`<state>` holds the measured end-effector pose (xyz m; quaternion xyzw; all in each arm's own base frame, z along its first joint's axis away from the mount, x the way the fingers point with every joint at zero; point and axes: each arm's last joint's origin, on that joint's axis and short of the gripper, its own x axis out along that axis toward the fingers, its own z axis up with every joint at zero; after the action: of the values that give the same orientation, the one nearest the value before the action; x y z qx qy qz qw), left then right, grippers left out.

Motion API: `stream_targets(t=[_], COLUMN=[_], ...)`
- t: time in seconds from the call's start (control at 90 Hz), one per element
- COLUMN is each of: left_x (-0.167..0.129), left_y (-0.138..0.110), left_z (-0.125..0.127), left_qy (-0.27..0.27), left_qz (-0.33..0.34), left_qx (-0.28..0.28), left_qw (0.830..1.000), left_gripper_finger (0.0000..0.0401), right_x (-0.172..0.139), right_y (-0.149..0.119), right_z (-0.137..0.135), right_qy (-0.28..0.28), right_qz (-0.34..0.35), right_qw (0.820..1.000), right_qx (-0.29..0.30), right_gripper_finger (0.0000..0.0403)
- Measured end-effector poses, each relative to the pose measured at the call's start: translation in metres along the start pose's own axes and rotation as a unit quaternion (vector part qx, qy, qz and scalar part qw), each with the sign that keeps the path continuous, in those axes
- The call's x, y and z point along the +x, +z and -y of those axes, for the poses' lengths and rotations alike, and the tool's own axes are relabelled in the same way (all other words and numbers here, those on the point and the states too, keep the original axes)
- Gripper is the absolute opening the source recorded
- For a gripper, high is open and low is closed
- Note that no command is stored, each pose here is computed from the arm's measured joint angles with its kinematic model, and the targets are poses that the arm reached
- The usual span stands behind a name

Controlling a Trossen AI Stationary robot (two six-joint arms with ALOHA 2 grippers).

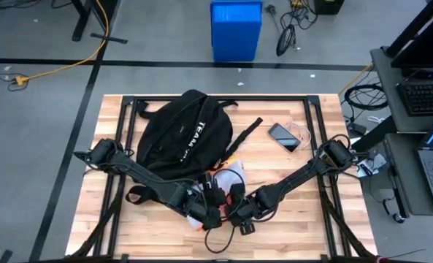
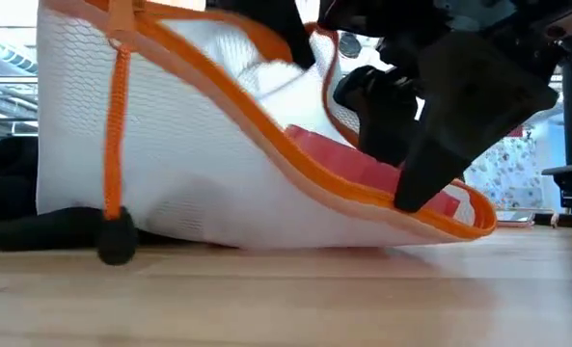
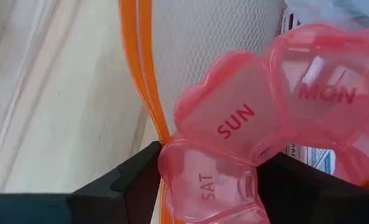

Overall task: Unpack backpack
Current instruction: Remove the pill organizer from the orange zip bag

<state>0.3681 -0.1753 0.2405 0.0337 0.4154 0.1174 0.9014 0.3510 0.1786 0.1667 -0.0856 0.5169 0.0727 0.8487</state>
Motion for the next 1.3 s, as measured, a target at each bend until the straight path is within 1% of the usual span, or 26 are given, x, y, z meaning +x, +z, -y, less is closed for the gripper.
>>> stream_targets(t=[0.133, 0.211, 0.278, 0.422, 0.589, 0.689, 0.767, 0.9, 1.044, 1.189, 1.3], left_x=[0.005, 0.005, 0.005, 0.005, 0.005, 0.006, 0.005, 0.005, 0.006, 0.006, 0.006], left_y=[-0.005, -0.005, -0.005, -0.005, -0.004, -0.004, -0.004, -0.004, -0.004, -0.004, -0.005], left_z=[-0.003, -0.003, -0.003, -0.003, -0.003, -0.003, -0.002, -0.002, -0.002, -0.002, -0.002], left_qy=[0.007, 0.004, 0.003, 0.002, -0.001, -0.001, -0.004, -0.005, -0.004, -0.004, -0.004], left_qz=[-0.013, -0.014, -0.013, -0.011, -0.009, -0.009, -0.010, -0.010, -0.010, -0.011, -0.011], left_qx=[0.002, 0.002, 0.001, -0.001, -0.003, -0.004, -0.002, -0.001, 0.000, 0.000, 0.000], left_qw=[1.000, 1.000, 1.000, 1.000, 1.000, 1.000, 1.000, 1.000, 1.000, 1.000, 1.000], left_gripper_finger=[0.0000, 0.0000, 0.0000, 0.0000, 0.0000, 0.0000, 0.0000, 0.0000, 0.0000, 0.0000, 0.0000], right_x=[0.000, 0.000, 0.000, -0.001, 0.001, 0.001, 0.000, -0.001, 0.002, 0.014, 0.018], right_y=[0.001, 0.001, 0.001, 0.002, 0.005, 0.003, 0.001, 0.002, 0.002, -0.001, -0.002], right_z=[0.000, -0.001, -0.001, -0.002, 0.008, 0.007, 0.002, -0.006, -0.004, 0.000, 0.001], right_qy=[0.000, 0.001, 0.004, 0.015, 0.012, 0.010, 0.022, 0.032, 0.029, 0.022, 0.021], right_qz=[0.003, 0.004, 0.002, 0.007, 0.014, 0.002, -0.003, 0.007, 0.008, -0.008, -0.017], right_qw=[1.000, 1.000, 0.999, 0.999, 0.998, 0.999, 0.999, 0.999, 0.999, 1.000, 1.000], right_qx=[-0.002, 0.023, 0.034, 0.035, 0.061, 0.048, 0.032, 0.006, 0.010, 0.016, 0.007], right_gripper_finger=[0.0215, 0.0218, 0.0225, 0.0244, 0.0263, 0.0268, 0.0268, 0.0268, 0.0268, 0.0268, 0.0267])
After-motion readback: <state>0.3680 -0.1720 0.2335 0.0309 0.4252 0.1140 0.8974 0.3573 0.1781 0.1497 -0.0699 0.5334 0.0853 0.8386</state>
